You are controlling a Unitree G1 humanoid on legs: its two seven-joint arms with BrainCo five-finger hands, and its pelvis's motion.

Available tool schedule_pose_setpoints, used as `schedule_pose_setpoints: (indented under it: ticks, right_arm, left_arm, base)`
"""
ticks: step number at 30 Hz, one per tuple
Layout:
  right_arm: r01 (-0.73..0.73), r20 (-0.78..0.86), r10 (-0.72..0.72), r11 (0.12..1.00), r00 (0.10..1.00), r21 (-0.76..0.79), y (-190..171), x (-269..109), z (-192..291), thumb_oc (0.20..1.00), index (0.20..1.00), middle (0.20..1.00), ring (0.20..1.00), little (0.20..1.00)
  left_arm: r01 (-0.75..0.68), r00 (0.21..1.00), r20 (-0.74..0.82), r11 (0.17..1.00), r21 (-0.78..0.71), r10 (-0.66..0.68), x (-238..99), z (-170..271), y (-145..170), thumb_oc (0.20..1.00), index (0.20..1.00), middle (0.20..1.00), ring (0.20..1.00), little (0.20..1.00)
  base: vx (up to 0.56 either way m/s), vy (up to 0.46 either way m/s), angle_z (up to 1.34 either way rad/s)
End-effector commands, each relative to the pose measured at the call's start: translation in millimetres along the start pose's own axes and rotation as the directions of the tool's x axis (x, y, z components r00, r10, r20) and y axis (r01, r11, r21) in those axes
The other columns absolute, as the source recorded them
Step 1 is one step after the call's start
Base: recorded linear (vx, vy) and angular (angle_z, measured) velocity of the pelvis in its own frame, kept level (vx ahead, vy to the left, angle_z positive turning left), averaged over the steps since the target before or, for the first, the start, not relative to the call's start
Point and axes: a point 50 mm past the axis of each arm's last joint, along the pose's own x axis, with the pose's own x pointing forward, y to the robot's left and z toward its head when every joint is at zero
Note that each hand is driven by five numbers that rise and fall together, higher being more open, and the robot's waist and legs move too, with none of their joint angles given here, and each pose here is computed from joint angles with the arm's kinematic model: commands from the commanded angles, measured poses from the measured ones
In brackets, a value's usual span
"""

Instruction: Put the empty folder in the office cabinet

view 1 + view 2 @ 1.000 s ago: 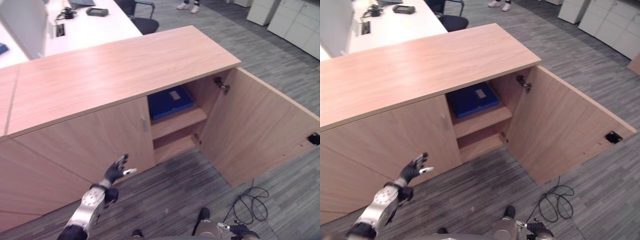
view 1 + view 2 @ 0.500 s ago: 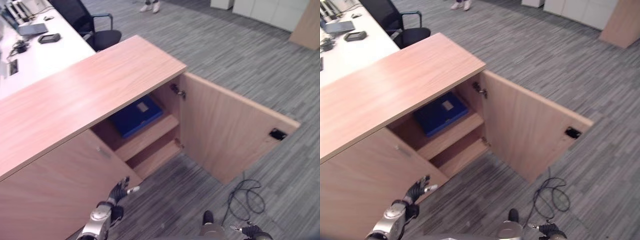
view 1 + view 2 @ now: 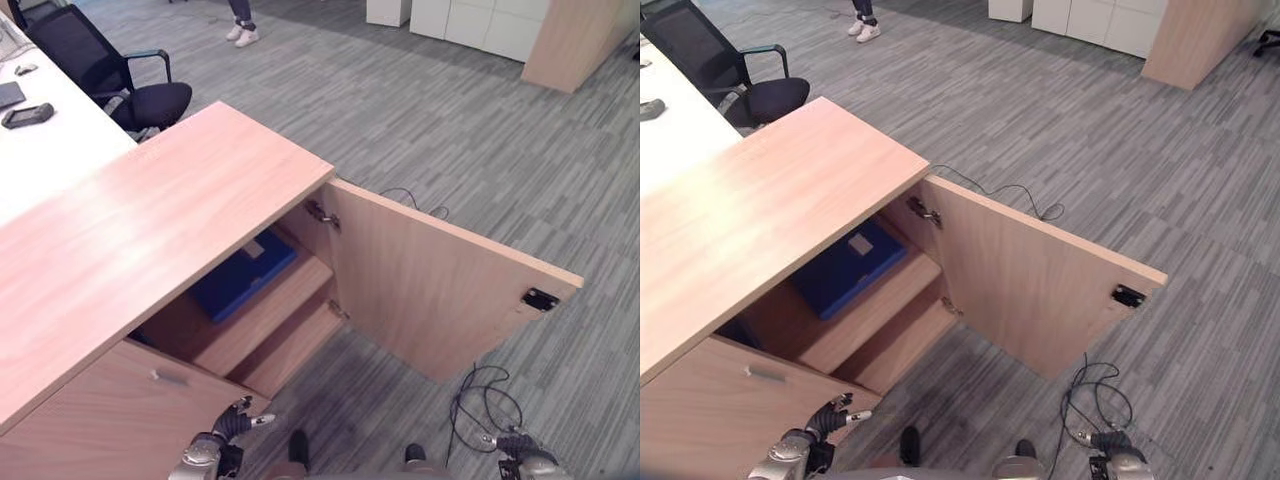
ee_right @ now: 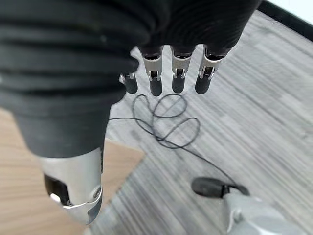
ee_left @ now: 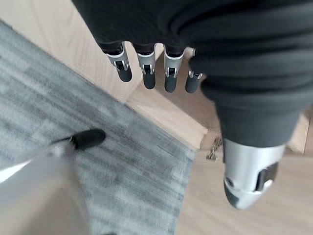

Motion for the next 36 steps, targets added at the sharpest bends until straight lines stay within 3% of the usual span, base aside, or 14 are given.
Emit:
schedule_pose_setpoints:
  ticks: [1,4,6,12,20,28,34,35,36]
  right_arm:
    - [0.100,0.034,-0.104,0.991,0.994,0.090,-31,4,20,1.000,1.000,1.000,1.000,1.000]
    - [0.168,0.056,-0.181,0.968,0.982,0.187,-56,4,35,1.000,1.000,1.000,1.000,1.000]
    - [0.259,0.090,-0.296,0.920,0.951,0.296,-96,0,62,1.000,1.000,1.000,1.000,1.000]
    - [0.348,0.164,-0.452,0.832,0.877,0.431,-154,-16,110,1.000,1.000,1.000,1.000,1.000]
    - [0.358,0.280,-0.570,0.755,0.773,0.550,-203,-48,168,1.000,1.000,1.000,1.000,1.000]
    - [0.269,0.413,-0.506,0.818,0.758,0.509,-179,-53,214,1.000,1.000,1.000,1.000,1.000]
    - [0.141,0.478,-0.351,0.897,0.805,0.420,-118,-39,231,1.000,1.000,1.000,1.000,1.000]
    - [0.096,0.484,-0.281,0.924,0.829,0.371,-90,-32,229,1.000,1.000,1.000,1.000,1.000]
    - [0.096,0.484,-0.281,0.924,0.829,0.371,-90,-32,229,1.000,1.000,1.000,1.000,1.000]
  left_arm:
    - [-0.034,0.999,0.003,0.999,0.036,0.034,0,0,10,1.000,1.000,1.000,1.000,1.000]
    - [-0.058,0.998,-0.016,0.998,0.037,0.059,-3,-5,19,1.000,1.000,1.000,1.000,1.000]
    - [-0.075,0.997,-0.031,0.996,0.039,0.077,-6,-11,26,1.000,1.000,1.000,1.000,1.000]
    - [-0.066,0.997,-0.031,0.996,0.055,0.068,-8,-13,26,1.000,1.000,1.000,1.000,1.000]
    - [-0.038,0.999,-0.008,0.997,0.066,0.038,-11,-13,23,1.000,1.000,1.000,1.000,1.000]
    - [-0.012,1.000,0.001,0.997,0.074,0.012,-13,-14,18,1.000,1.000,1.000,1.000,1.000]
    - [0.011,1.000,0.022,0.997,0.078,-0.013,-13,-10,12,1.000,1.000,1.000,1.000,1.000]
    - [0.013,1.000,0.023,0.997,0.078,-0.015,-13,-10,10,1.000,1.000,1.000,1.000,1.000]
    - [0.013,1.000,0.022,0.997,0.078,-0.015,-13,-10,11,1.000,1.000,1.000,1.000,1.000]
  base:
    - [0.04,0.064,-0.13]
    - [0.04,0.062,-0.07]
    - [0.04,0.080,-0.14]
    - [0.02,0.038,-0.03]
    - [0.00,0.000,0.01]
    - [0.00,0.001,0.03]
    - [-0.02,-0.008,0.08]
    - [-0.02,-0.012,0.13]
    - [-0.02,-0.015,0.04]
